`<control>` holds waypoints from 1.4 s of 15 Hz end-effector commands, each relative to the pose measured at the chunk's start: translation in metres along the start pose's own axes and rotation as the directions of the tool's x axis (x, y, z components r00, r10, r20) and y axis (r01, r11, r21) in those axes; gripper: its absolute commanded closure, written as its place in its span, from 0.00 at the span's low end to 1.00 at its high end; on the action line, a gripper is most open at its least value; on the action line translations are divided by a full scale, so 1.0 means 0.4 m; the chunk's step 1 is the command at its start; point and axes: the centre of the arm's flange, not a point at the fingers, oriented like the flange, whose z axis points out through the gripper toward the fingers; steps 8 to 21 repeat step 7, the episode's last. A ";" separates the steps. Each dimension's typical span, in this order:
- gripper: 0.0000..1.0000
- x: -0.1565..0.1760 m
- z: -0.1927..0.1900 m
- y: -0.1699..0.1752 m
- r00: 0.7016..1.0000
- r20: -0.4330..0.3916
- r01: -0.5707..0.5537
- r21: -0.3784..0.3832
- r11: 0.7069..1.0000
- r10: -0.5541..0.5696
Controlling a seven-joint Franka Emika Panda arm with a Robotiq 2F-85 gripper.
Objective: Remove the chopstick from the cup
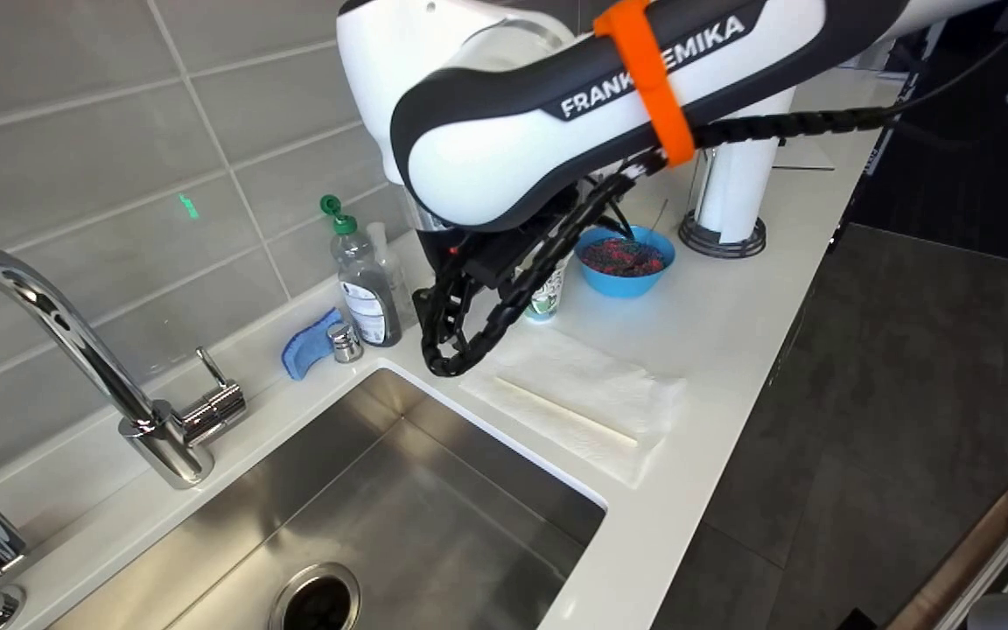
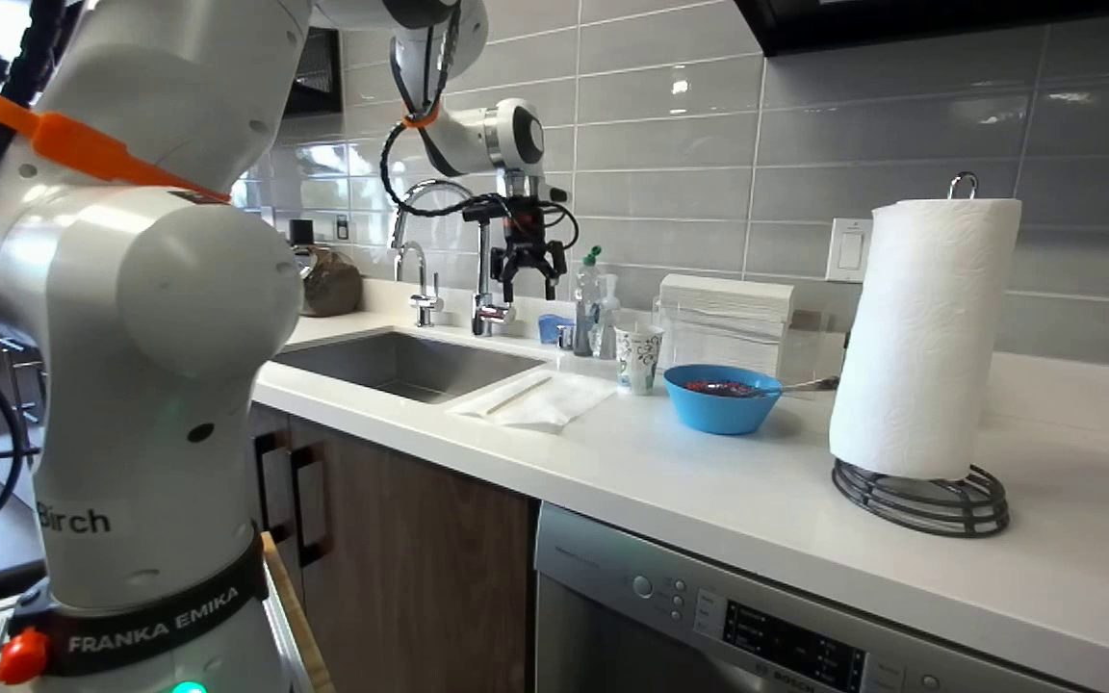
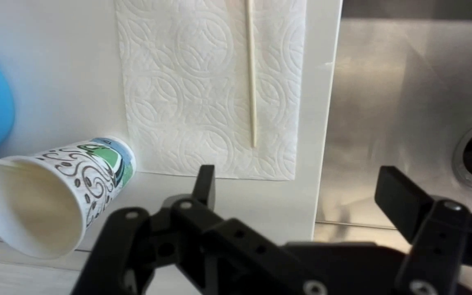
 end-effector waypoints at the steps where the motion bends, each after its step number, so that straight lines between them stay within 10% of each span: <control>1: 0.00 -0.127 -0.037 -0.007 0.998 0.008 -0.064 0.023 0.998 0.064; 21: 0.00 -0.132 -0.025 -0.018 0.998 -0.048 -0.039 0.044 0.998 0.042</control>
